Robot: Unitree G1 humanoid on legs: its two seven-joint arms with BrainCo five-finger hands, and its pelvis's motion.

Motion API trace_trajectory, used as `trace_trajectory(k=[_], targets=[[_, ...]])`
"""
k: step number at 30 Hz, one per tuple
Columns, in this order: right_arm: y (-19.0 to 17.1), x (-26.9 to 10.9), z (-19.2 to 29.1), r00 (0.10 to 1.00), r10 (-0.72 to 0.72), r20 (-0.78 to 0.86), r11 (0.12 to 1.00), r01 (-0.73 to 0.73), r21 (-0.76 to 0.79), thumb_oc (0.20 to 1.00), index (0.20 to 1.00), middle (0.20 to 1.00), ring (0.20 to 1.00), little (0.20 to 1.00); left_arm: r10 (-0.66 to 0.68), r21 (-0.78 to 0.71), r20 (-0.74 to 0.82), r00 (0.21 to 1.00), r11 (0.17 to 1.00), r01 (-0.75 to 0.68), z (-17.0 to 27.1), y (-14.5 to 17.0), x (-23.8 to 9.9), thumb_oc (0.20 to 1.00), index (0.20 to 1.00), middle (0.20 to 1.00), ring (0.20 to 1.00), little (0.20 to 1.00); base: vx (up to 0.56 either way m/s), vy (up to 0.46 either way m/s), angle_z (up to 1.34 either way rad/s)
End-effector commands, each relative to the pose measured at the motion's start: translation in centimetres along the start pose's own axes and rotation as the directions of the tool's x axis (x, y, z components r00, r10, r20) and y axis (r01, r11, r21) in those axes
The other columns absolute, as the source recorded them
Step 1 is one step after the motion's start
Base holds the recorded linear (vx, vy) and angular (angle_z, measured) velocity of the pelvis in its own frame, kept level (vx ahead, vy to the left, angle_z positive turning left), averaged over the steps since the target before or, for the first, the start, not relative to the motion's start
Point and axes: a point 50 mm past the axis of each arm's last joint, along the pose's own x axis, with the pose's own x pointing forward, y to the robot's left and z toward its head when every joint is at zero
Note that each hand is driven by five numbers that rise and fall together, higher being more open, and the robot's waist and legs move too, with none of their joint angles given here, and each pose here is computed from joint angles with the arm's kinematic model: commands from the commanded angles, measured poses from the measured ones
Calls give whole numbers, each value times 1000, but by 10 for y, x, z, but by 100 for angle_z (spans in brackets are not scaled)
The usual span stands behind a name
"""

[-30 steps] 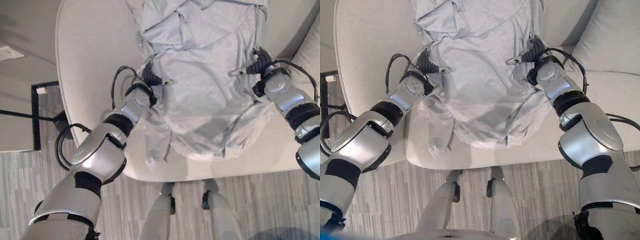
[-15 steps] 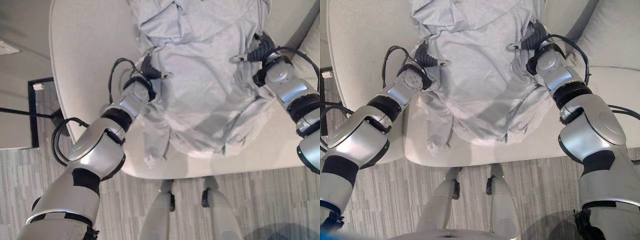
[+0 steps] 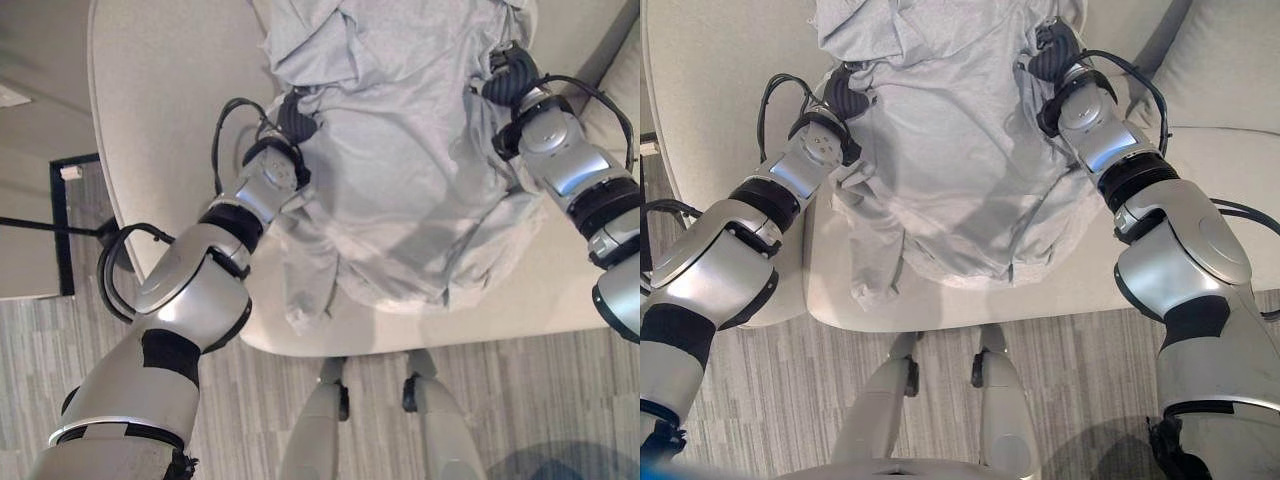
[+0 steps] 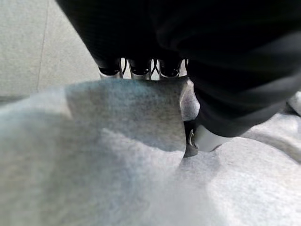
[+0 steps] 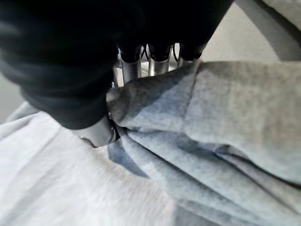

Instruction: Hang the clothes on the sofa on the clothes rack.

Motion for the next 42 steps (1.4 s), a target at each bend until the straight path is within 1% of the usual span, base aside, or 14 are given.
trace_trajectory(k=[1, 4, 12, 13, 17, 18, 20, 23, 28, 31, 33, 34, 40, 42], targets=[[-33, 5, 26, 986, -123, 114, 991, 115, 70, 200, 200, 200, 200, 200, 101, -13, 89, 991, 995, -100, 22, 33, 9, 200, 200, 200, 200, 200, 0, 0, 0], [-34, 2, 25, 983, -131, 129, 989, 121, 86, 200, 200, 200, 200, 200, 129, -10, 104, 986, 992, -129, 23, 41, 9, 200, 200, 200, 200, 200, 0, 0, 0], [-31, -14, 31, 952, -205, 228, 965, 156, 213, 200, 200, 200, 200, 200, 218, -66, 194, 956, 976, -209, 33, 60, 5, 200, 200, 200, 200, 200, -1, 5, -1], [-32, -21, 33, 934, -240, 265, 950, 169, 264, 200, 200, 200, 200, 200, 258, -124, 229, 939, 964, -235, 37, 67, 1, 200, 200, 200, 200, 200, 10, 9, -3], [-30, -32, 34, 914, -274, 299, 928, 169, 332, 200, 200, 200, 200, 200, 297, -163, 267, 917, 952, -261, 39, 73, -5, 200, 200, 200, 200, 200, 0, 0, 0], [-29, -39, 34, 901, -289, 322, 912, 158, 378, 200, 200, 200, 200, 200, 334, -190, 299, 894, 939, -287, 42, 83, -10, 200, 200, 200, 200, 200, 0, 0, 0], [-28, -44, 34, 895, -294, 335, 905, 148, 398, 200, 200, 200, 200, 200, 343, -198, 315, 885, 936, -292, 42, 84, -14, 200, 200, 200, 200, 200, 25, -10, 2], [-27, -60, 36, 866, -321, 384, 877, 119, 466, 200, 200, 200, 200, 200, 393, -224, 349, 851, 916, -331, 37, 98, -26, 200, 200, 200, 200, 200, 62, -24, 4], [-22, -71, 41, 849, -307, 430, 876, 75, 477, 200, 200, 200, 200, 200, 415, -225, 370, 831, 908, -353, 28, 107, -40, 200, 200, 200, 200, 200, 78, -34, 2], [-20, -81, 44, 833, -300, 464, 878, 51, 476, 200, 200, 200, 200, 200, 426, -204, 343, 837, 904, -377, 5, 110, -54, 200, 200, 200, 200, 200, 119, -62, 6], [-18, -83, 42, 837, -290, 465, 881, 44, 470, 200, 200, 200, 200, 200, 431, -204, 336, 837, 901, -382, 0, 110, -58, 200, 200, 200, 200, 200, 113, -79, 5], [-15, -90, 40, 835, -275, 476, 882, 22, 471, 200, 200, 200, 200, 200, 443, -191, 324, 836, 896, -401, -13, 115, -71, 200, 200, 200, 200, 200, 105, -85, 8], [-11, -94, 33, 853, -217, 474, 906, -4, 422, 200, 200, 200, 200, 200, 466, -181, 278, 840, 884, -431, -38, 117, -93, 200, 200, 200, 200, 200, 55, -12, 13], [-12, -92, 35, 850, -224, 476, 904, -1, 428, 200, 200, 200, 200, 200, 483, -164, 282, 829, 876, -454, -40, 124, -96, 200, 200, 200, 200, 200, -5, 48, 16]])
